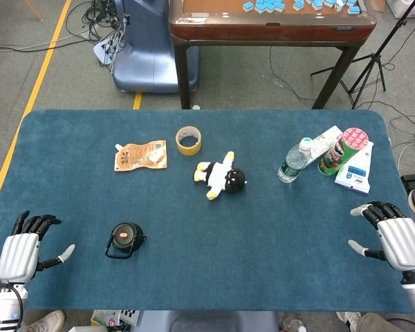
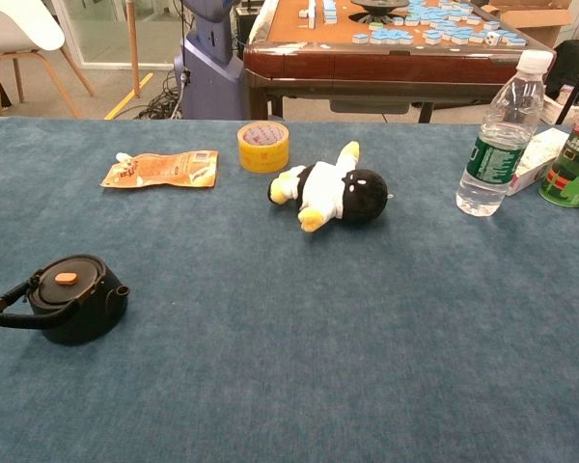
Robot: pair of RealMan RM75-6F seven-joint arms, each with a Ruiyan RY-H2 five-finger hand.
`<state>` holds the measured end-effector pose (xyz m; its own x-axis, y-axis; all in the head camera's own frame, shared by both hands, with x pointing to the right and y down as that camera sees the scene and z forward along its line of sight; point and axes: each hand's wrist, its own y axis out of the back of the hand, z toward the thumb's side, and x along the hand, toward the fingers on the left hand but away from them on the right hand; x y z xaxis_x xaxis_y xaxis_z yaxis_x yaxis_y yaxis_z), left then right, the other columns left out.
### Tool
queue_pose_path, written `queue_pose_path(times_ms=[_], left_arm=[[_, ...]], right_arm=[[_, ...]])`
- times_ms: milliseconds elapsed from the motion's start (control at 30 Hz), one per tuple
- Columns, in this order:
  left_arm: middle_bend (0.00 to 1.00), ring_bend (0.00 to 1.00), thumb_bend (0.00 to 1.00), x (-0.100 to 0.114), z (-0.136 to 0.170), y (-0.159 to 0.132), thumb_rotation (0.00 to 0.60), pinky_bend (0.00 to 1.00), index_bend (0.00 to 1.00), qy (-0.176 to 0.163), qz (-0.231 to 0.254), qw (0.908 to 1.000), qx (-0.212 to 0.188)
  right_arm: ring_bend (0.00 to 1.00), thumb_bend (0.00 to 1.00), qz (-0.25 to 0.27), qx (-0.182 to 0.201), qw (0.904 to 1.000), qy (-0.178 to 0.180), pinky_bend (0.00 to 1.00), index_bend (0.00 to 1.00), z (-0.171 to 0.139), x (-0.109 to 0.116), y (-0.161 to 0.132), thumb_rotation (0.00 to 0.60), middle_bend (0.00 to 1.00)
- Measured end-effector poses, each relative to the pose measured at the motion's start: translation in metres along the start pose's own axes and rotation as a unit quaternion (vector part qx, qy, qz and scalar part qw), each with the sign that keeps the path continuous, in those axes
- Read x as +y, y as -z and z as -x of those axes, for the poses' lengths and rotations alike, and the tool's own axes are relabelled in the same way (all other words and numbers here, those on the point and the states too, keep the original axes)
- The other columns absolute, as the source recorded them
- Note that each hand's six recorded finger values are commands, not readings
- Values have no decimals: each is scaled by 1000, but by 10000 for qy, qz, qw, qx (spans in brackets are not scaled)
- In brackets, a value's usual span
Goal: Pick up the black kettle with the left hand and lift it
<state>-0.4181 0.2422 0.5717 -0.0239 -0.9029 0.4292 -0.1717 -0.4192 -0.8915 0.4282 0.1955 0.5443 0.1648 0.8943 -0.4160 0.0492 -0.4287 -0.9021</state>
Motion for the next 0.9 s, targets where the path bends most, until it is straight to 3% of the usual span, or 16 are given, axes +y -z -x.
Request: queue_pose_path(times_ms=[367, 567, 767, 900], left_arm=[[256, 210, 168, 2, -1, 0, 357, 44, 319, -22, 36, 10000, -46], [294, 252, 168, 6, -9, -9, 501, 44, 338, -95, 100, 9993, -356], [318, 273, 168, -2, -22, -25, 494, 28, 341, 320, 12, 9951, -939], [319, 273, 168, -14, -33, -44, 494, 21, 341, 755, -163, 9866, -1437]], right_arm=[[230, 146, -34, 38, 9998, 198, 232, 355, 8, 10, -6, 600, 360], [230, 145, -156, -63, 9990, 412, 220, 355, 13, 22, -5, 600, 360], [230, 145, -288, -180, 9980, 541, 219, 355, 20, 32, -3, 600, 360], [230, 145, -320, -223, 9980, 497, 219, 355, 22, 32, -2, 600, 360]])
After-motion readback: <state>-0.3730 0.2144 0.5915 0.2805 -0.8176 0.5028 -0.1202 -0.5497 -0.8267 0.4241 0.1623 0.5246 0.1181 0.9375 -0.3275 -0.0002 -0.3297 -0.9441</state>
